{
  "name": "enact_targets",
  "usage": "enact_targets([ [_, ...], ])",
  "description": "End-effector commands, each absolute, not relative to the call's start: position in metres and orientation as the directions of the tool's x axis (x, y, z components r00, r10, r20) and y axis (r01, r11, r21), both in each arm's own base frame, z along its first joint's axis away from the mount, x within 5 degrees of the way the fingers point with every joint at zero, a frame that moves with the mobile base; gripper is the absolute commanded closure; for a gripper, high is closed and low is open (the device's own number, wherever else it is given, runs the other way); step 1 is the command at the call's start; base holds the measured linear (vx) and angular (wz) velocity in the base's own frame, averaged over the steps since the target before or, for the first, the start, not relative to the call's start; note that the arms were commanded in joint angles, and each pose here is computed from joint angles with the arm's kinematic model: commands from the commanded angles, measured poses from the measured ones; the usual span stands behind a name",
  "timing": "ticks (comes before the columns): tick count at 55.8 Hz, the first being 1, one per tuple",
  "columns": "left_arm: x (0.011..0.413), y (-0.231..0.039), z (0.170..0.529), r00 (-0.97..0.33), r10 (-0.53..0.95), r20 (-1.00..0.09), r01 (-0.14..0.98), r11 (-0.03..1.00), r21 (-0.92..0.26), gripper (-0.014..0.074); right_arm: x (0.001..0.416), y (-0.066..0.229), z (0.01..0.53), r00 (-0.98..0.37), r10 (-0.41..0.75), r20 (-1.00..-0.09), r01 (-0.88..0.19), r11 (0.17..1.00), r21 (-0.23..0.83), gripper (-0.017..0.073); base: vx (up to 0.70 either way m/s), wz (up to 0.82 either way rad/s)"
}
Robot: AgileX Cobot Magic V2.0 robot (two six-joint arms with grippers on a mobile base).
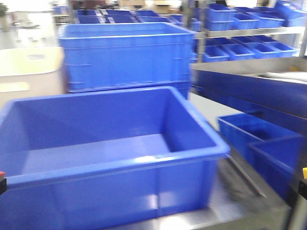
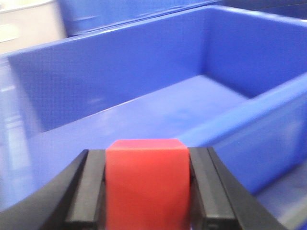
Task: Pick red and yellow blocks into blue bin
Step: 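Drive the base away from the table to the large blue bin, then extend both grippers holding the blocks over the blue bin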
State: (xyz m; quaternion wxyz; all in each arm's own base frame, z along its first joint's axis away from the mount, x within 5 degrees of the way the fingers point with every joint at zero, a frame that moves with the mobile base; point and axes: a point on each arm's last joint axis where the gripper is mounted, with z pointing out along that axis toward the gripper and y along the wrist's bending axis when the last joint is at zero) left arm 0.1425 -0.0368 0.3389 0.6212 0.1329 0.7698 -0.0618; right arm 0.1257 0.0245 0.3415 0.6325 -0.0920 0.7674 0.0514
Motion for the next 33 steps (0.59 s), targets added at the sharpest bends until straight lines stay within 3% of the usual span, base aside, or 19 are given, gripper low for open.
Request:
enact_targets([
  [1,0.1426,-0.0357,0.3555,-0.094,0.079,-0.992,0.26,0.964,0.053,0.0592,0.126,0.0238,0.3587,-0.075,-0.068,-0.995,-0.195,0.979,-0.053,0.057,0.17,0.55],
  [16,0.1426,-0.0357,0.3555,-0.094,0.079,-0.992,0.26,0.964,0.053,0.0592,0.126,0.0238,0.3587,-0.075,-0.068,-0.995,-0.195,0.979,-0.053,0.057,0.13,0.45],
  [33,0.1426,-0.0357,0.3555,-0.094,0.079,-0.992,0.26,0.964,0.053,0.0592,0.126,0.0238,0.3587,-0.075,-0.068,-0.995,-0.195,0.979,-0.053,0.057,0.06,0.23],
])
